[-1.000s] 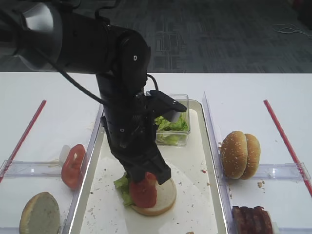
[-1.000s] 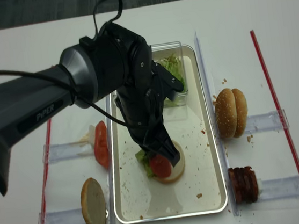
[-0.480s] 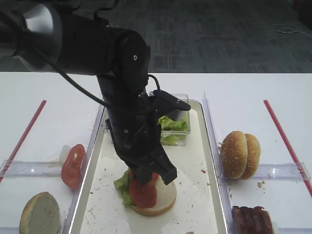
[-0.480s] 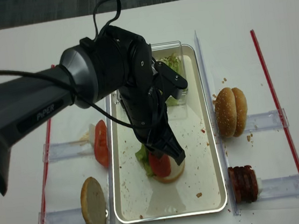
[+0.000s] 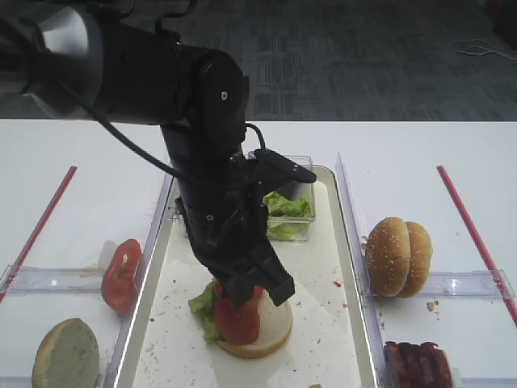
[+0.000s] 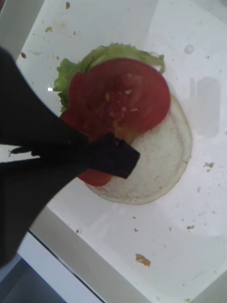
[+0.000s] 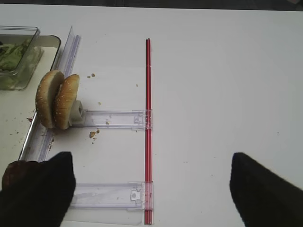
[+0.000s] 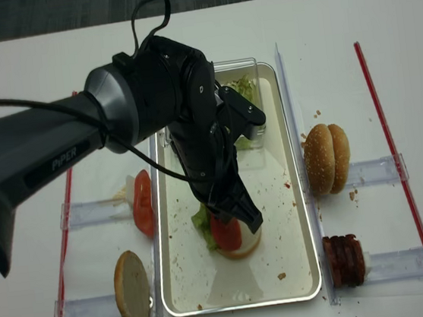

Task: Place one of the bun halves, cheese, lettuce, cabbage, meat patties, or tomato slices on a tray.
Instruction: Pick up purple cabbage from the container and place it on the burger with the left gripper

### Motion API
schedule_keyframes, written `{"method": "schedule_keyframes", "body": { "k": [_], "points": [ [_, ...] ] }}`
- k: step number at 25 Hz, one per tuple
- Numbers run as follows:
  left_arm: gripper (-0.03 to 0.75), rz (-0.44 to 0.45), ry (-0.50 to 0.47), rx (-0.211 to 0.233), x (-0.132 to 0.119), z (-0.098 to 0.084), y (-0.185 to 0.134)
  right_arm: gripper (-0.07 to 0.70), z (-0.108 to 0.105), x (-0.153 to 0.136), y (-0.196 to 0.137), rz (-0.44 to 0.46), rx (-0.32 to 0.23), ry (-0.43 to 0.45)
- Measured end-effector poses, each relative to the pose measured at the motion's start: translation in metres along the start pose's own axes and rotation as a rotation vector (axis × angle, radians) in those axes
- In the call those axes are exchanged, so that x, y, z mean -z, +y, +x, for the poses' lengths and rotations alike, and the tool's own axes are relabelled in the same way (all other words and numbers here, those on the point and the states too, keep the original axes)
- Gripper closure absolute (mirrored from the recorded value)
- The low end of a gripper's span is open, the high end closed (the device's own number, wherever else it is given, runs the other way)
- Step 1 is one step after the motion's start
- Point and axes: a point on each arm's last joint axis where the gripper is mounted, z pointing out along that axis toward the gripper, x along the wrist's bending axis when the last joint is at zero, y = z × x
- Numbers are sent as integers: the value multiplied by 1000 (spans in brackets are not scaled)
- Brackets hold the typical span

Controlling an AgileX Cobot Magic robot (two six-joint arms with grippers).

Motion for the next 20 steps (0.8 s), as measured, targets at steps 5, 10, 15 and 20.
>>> {"method": "schedule_keyframes", "body": {
  "k": [5, 10, 15, 20],
  "points": [
    [659, -11, -4, 3, 0, 0, 1, -53, 0, 0, 0, 0, 0, 0],
    [563, -15, -6, 5, 0, -1, 1, -53, 0, 0, 0, 0, 0, 0],
    [391, -12, 13, 13, 0, 1, 1, -53, 0, 0, 0, 0, 0, 0],
    [325, -12, 14, 13, 0, 1, 1, -53, 0, 0, 0, 0, 0, 0]
  ]
}}
